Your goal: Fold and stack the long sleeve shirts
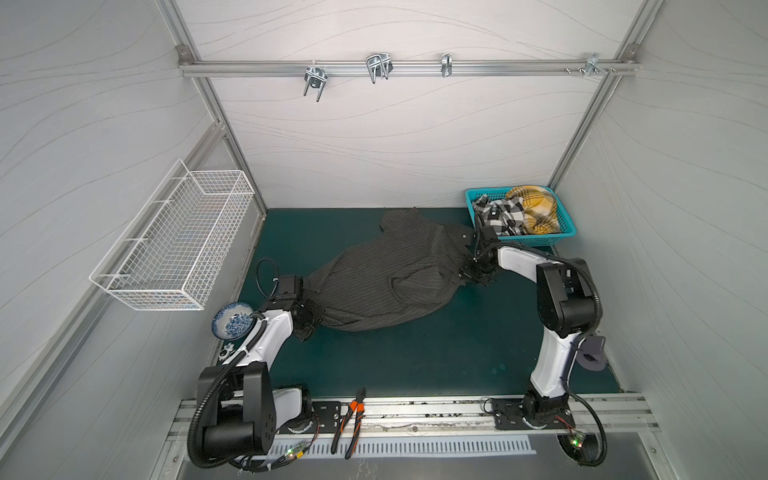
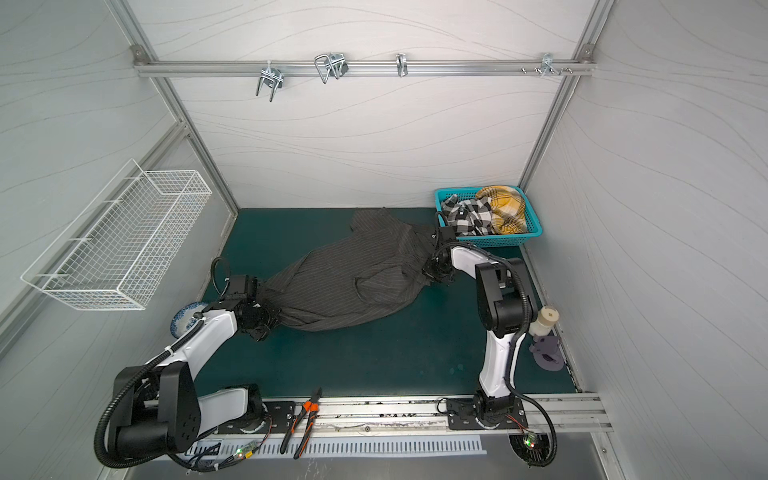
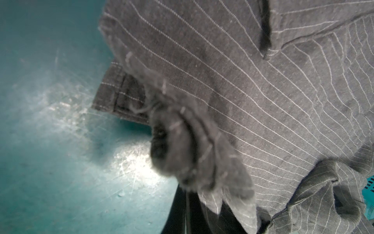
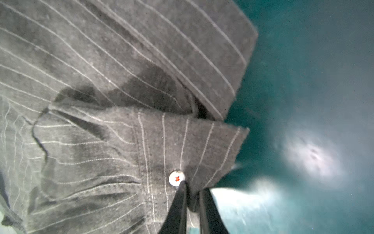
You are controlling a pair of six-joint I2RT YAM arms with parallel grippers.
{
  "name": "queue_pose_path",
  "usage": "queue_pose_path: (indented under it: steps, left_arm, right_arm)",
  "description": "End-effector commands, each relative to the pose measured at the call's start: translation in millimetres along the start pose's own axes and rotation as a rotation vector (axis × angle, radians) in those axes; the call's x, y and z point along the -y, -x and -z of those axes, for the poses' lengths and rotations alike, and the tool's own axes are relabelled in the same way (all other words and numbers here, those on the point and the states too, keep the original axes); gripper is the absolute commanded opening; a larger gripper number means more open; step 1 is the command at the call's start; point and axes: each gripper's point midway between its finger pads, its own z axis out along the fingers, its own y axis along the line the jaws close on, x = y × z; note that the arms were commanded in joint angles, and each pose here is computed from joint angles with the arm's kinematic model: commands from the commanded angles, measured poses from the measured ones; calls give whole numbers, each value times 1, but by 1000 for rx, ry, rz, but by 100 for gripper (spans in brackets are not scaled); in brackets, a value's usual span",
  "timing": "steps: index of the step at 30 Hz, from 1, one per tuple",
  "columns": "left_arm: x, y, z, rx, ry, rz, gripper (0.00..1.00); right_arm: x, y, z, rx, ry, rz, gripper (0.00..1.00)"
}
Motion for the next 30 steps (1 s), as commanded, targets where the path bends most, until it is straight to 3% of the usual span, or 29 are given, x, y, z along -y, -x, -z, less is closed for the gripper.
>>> queue_pose_path:
  steps: [1, 2, 8, 14, 15, 17, 18, 19, 22, 26, 30]
  left_arm:
    - [17, 13, 12, 40, -49, -17, 0]
    - [18, 13, 11, 39, -48, -17, 0]
    - [16, 12, 10, 35, -42, -18, 0]
    - [13, 9, 8, 25, -36, -10, 0]
    - [13, 10, 7, 26, -36, -8, 0]
    - [13, 9, 5, 21, -36, 1, 0]
    - [13, 9, 4, 14, -38, 8, 0]
    - [13, 8, 3, 4, -41, 17, 0]
    - [14, 7, 0, -7, -49, 29, 0]
    - [16, 9, 2, -5, -51, 26, 0]
    - [19, 10, 5, -5, -54, 19, 0]
  right_arm:
    - [-5, 9, 40, 65, -43, 54, 5]
    - [-7, 10, 46, 74, -44, 67, 0]
    - [-60, 14, 102, 182, -4, 234, 0]
    - [-218, -17, 148, 204, 409, 544, 0]
    - [-251, -34, 151, 165, 497, 629, 6]
    - [-289, -60, 151, 130, 553, 757, 36]
    - [-290, -58, 140, 152, 472, 787, 50]
    - [-280, -49, 129, 170, 370, 778, 58]
    - [-229, -16, 109, 146, 213, 625, 67]
    - [-164, 9, 98, 133, 144, 448, 73]
    - [-120, 14, 70, 53, 21, 404, 74]
